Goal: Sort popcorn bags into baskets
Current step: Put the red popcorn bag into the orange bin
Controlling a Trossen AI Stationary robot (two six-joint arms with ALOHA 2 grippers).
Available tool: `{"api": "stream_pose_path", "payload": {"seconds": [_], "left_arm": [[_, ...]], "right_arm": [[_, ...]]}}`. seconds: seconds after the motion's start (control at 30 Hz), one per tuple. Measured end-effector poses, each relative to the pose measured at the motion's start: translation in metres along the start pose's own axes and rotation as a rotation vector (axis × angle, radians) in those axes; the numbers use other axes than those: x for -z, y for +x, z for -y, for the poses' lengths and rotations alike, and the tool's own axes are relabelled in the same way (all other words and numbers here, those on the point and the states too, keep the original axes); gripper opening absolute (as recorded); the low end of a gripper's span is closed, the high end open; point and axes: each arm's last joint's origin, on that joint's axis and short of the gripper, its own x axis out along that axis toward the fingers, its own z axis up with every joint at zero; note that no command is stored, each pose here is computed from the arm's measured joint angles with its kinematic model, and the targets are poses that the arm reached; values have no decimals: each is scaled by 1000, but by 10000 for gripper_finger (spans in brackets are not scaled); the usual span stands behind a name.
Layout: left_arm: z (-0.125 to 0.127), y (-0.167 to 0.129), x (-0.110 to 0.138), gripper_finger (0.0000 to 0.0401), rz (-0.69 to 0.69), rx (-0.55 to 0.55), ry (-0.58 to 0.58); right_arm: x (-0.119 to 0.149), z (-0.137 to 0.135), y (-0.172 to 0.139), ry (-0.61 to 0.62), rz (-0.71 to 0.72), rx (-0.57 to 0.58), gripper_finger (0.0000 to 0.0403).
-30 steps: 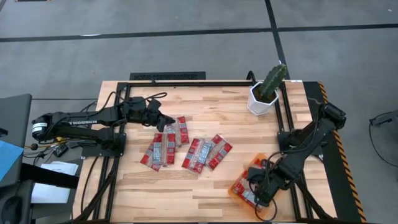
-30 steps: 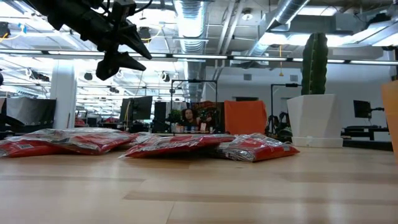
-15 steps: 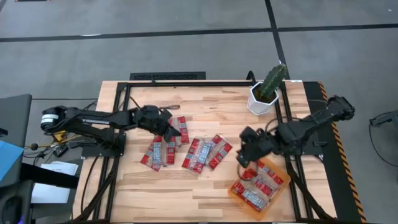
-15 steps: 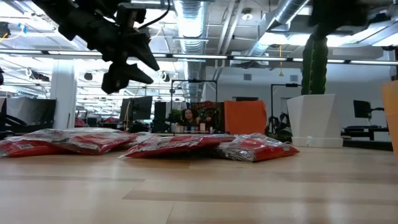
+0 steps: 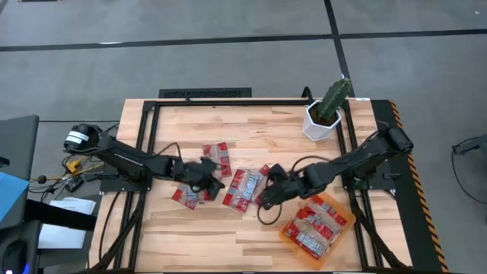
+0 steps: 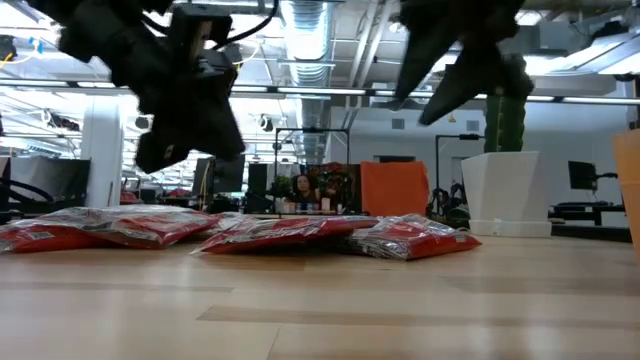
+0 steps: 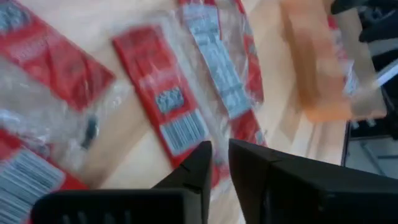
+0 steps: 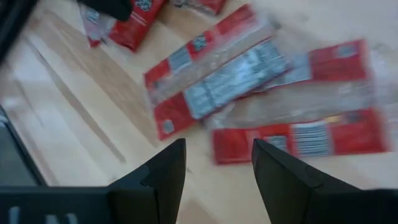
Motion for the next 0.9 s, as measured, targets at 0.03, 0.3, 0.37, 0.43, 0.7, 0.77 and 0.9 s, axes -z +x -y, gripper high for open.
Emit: {"api": "stream_pose_path", "payload": {"seconds": [0.03, 0.3, 0.37, 0.43, 0.7, 0.77, 0.9], "left_arm": [[2, 3, 4, 31, 0, 6, 7], [-7, 20, 21, 1, -64, -70, 97], [-11, 22, 24, 2, -71, -98, 130], [-13, 27, 26, 2, -78, -109, 154], [-23, 57, 40, 2, -129, -98, 173], [-21, 65, 41, 2, -125, -87, 188], [-18, 70, 42, 1, -152, -76, 211]], "right_arm": [[3, -3, 7, 27, 3, -13, 210], [23, -19, 60, 298, 33, -106, 212], [27, -19, 73, 350, 37, -109, 212], [30, -20, 80, 399, 27, -123, 213], [30, -21, 98, 477, 45, -107, 212], [29, -20, 100, 479, 55, -94, 210], [24, -18, 101, 486, 60, -62, 208]]}}
